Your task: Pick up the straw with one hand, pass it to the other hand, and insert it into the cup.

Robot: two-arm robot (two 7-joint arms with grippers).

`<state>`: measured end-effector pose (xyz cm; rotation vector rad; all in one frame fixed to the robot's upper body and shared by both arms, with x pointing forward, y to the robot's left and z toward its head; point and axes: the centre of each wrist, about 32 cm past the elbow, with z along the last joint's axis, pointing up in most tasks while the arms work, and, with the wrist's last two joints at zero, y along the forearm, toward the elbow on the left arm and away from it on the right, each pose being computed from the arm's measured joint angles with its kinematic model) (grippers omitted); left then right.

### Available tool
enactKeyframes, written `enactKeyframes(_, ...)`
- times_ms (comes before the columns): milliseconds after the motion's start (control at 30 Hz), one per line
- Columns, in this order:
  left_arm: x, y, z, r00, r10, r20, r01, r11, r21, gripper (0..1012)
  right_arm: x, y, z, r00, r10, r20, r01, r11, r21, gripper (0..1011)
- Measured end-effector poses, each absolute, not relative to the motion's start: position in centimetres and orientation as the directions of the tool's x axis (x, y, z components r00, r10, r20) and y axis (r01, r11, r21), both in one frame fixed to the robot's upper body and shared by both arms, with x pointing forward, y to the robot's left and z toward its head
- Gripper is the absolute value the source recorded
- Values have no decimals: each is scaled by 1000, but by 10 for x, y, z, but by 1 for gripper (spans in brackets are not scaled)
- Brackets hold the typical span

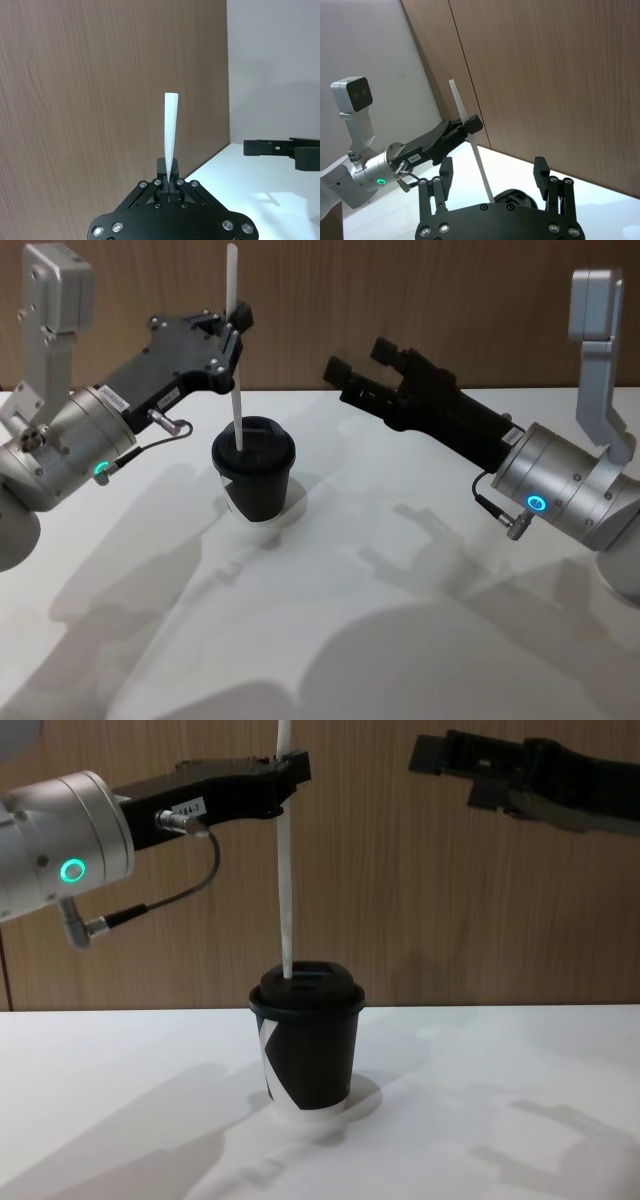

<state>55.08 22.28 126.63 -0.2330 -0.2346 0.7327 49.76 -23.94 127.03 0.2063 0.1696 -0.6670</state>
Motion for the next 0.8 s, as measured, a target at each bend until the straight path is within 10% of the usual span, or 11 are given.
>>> enactKeyframes(800,554,218,1262,730,673,118,-621,725,-298,3,498,-239,1270,773,-594,-221,628,767,135,1001)
